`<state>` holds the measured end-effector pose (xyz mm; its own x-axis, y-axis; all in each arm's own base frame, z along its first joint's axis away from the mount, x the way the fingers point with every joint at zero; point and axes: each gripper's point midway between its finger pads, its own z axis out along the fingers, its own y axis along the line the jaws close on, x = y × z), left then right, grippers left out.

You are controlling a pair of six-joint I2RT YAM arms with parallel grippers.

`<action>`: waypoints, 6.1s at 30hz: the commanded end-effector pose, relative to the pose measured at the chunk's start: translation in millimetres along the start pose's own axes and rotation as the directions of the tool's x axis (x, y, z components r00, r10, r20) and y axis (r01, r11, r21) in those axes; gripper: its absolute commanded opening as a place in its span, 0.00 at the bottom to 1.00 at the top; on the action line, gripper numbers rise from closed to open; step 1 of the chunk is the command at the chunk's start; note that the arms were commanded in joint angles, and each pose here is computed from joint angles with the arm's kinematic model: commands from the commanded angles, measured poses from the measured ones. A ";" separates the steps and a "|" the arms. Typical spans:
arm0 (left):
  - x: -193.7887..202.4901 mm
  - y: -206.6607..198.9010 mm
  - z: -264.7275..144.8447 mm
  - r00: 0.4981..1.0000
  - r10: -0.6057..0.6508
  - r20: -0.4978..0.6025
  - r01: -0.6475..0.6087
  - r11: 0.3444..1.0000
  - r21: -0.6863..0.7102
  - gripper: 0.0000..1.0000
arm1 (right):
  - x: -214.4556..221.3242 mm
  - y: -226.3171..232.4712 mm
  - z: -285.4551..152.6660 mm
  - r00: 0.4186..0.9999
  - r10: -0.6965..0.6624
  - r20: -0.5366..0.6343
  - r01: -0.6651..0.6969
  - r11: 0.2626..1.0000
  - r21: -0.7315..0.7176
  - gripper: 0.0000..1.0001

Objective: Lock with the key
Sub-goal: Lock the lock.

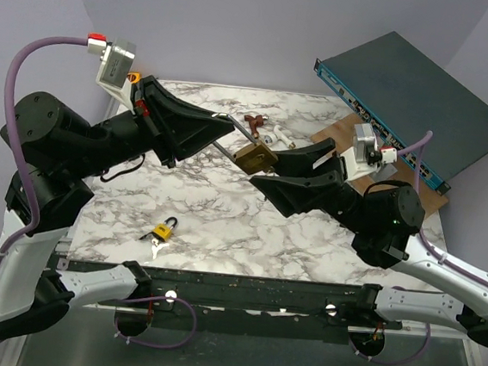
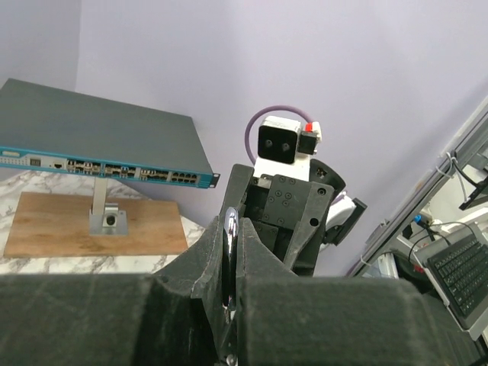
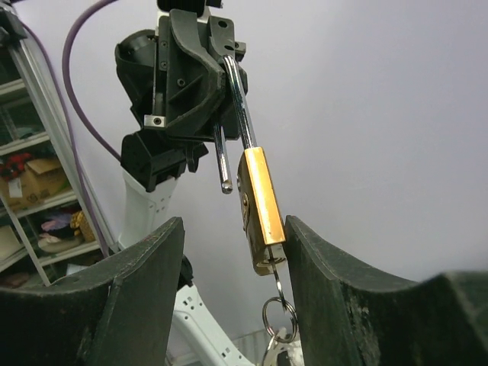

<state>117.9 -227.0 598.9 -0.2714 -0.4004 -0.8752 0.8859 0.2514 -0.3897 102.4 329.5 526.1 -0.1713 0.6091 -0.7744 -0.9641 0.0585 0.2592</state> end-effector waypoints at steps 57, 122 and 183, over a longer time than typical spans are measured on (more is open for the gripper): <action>171.8 4.5 -72.1 0.844 0.080 -0.530 0.062 0.968 0.245 0.43 | 39.3 32.5 -101.1 0.866 0.112 -0.487 -0.099 0.994 0.053 0.01; 139.7 -24.7 -82.1 0.916 0.055 -0.397 0.064 0.958 0.280 0.00 | 42.1 58.3 -58.7 0.884 -0.022 -0.466 -0.092 0.971 -0.221 0.01; 214.9 44.8 -50.1 0.882 -0.105 -0.460 0.161 0.983 0.084 0.00 | 80.3 -49.2 -40.5 0.908 0.116 -0.403 0.014 0.952 0.306 0.01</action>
<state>108.0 -233.9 399.5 -0.3887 -0.0753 -0.9183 0.8729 0.2890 -0.3932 91.6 314.5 388.8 -0.4137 0.0426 -0.9094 -0.8742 0.2604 0.4098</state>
